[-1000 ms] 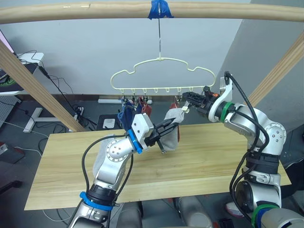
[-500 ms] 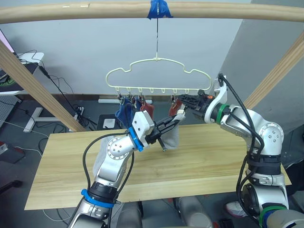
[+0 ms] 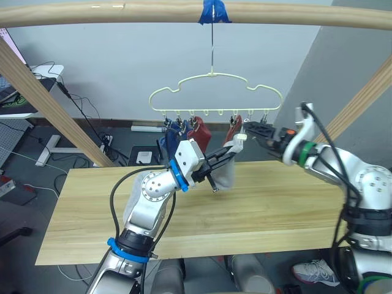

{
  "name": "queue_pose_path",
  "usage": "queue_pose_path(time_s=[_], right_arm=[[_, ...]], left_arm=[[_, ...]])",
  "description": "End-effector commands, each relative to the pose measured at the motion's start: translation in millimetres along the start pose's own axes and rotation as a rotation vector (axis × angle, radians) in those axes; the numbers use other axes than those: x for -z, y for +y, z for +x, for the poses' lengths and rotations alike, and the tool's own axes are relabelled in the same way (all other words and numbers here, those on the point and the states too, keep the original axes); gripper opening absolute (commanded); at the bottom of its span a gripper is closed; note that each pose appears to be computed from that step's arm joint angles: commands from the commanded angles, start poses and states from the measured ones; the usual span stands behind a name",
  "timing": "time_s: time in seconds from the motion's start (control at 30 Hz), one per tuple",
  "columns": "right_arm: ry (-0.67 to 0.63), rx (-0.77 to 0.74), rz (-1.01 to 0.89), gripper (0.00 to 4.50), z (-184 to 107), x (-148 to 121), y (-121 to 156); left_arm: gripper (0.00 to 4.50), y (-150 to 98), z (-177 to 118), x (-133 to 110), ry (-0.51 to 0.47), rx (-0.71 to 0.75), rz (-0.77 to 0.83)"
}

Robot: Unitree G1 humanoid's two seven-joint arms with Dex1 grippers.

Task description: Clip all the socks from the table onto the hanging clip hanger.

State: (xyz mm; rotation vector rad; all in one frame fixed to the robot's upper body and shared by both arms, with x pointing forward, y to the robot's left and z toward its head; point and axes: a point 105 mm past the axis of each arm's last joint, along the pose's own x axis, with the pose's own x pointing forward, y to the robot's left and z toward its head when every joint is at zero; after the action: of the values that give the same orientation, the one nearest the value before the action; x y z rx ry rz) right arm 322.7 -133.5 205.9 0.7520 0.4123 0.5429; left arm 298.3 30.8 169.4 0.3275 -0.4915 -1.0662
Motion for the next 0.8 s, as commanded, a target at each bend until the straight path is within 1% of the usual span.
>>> queue_pose_path(time_s=[0.03, 0.1, 0.13, 0.17, 0.27, 0.33, 0.37, 0.43, 0.47, 0.57, 0.63, 0.7, 0.73, 0.8], right_arm=[[-0.048, -0.055, -0.114, 4.5, -24.0, -9.6, 15.9], [-0.049, -0.051, -0.138, 4.5, -30.6, -7.0, 15.4], [-0.049, -0.052, -0.143, 4.5, -31.5, -5.7, 16.0], [-0.042, -0.034, -0.211, 4.5, -35.6, -0.9, 13.7], [-0.058, 0.12, -0.44, 4.5, -42.2, 19.6, -10.1], [-0.137, 0.167, -0.531, 4.5, -41.1, 20.5, -16.8], [-0.191, 0.175, -0.517, 4.5, -39.4, 18.8, -18.6], [-0.246, 0.181, -0.598, 4.5, -35.2, 20.9, -20.1], [-0.264, 0.165, -0.633, 4.5, -32.4, 23.7, -17.6], [-0.321, 0.134, -0.732, 4.5, -26.5, 25.4, -9.7], [-0.362, 0.126, -0.806, 4.5, -22.3, 23.8, -4.7], [-0.419, 0.154, -0.838, 4.5, -20.1, 16.8, -4.9], [-0.45, 0.17, -0.861, 4.33, -19.2, 12.4, -5.2], [-0.471, 0.171, -0.897, 3.96, -14.2, 11.2, -5.0]], left_arm=[[0.77, -5.9, 1.4, 7.7, 0.024, 0.026, -0.102], [1.4, -5.4, 2.0, 9.3, 0.026, 0.018, -0.14], [1.64, -4.5, 1.4, 9.4, 0.026, 0.016, -0.149], [1.94, -4.6, 1.2, 12.1, 0.035, 0.011, -0.181], [2.8, -5.7, -6.6, 15.9, 0.057, 0.014, -0.286], [3.42, -2.4, -19.5, 14.2, 0.08, 0.013, -0.285], [3.71, 0.7, -27.9, 12.7, 0.095, 0.007, -0.278], [4.37, 9.1, -43.8, 5.6, 0.1, -0.021, -0.321], [4.47, 11.3, -51.9, 1.1, 0.104, -0.022, -0.346], [4.47, 16.5, -67.1, -9.5, 0.113, -0.034, -0.394], [4.47, 20.0, -75.7, -16.5, 0.121, -0.04, -0.394], [4.47, 22.4, -81.3, -23.9, 0.123, -0.042, -0.38], [4.5, 24.0, -83.0, -27.9, 0.123, -0.047, -0.371], [4.5, 24.7, -85.4, -32.8, 0.13, -0.05, -0.356]])
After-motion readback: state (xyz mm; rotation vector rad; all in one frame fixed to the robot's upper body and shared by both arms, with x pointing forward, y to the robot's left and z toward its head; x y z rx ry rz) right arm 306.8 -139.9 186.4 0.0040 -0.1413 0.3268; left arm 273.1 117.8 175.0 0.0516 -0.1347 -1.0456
